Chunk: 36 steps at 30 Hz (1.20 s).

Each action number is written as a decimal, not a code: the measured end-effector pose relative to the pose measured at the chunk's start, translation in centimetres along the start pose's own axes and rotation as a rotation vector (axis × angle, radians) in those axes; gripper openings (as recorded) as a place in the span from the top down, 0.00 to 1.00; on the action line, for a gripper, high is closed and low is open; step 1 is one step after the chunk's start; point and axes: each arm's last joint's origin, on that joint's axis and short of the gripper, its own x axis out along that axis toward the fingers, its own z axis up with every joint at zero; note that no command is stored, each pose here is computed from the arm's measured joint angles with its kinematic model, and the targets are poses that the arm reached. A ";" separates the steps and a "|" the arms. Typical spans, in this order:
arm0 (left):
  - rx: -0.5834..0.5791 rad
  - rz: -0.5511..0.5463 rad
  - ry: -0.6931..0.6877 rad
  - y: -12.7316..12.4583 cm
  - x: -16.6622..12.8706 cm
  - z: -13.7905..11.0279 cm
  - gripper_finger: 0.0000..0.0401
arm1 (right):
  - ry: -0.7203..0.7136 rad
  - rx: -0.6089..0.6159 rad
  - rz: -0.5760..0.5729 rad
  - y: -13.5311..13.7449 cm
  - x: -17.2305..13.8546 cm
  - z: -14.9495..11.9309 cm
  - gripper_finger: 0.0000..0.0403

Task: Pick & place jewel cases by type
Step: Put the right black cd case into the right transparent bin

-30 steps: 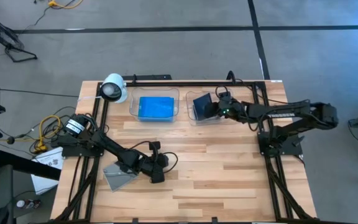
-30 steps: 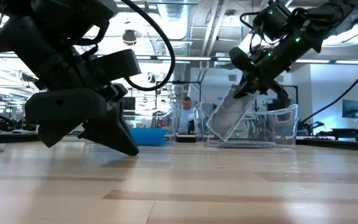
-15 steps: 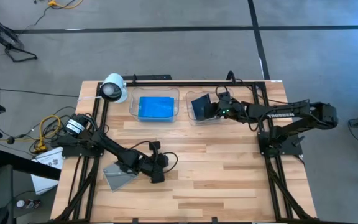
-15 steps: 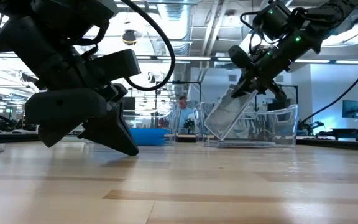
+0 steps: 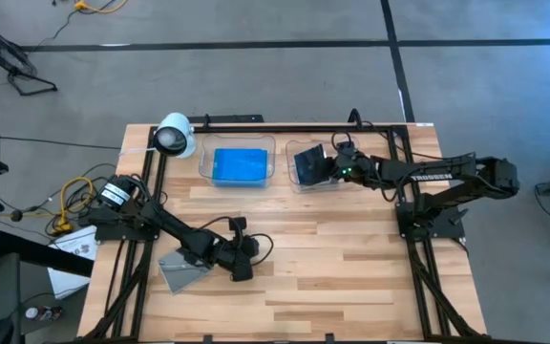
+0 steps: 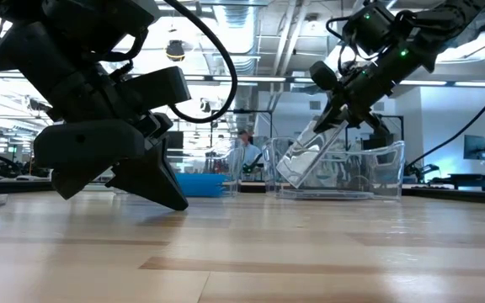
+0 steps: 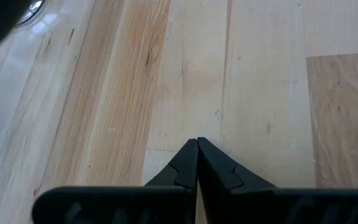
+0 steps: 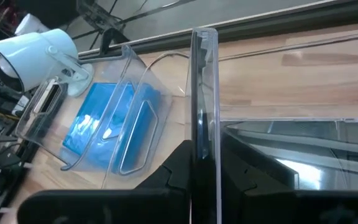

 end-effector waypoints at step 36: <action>0.000 -0.001 0.000 0.0 0.0 0.0 1.00 | 0.018 -0.063 -0.018 -0.2 0.0 -0.2 0.87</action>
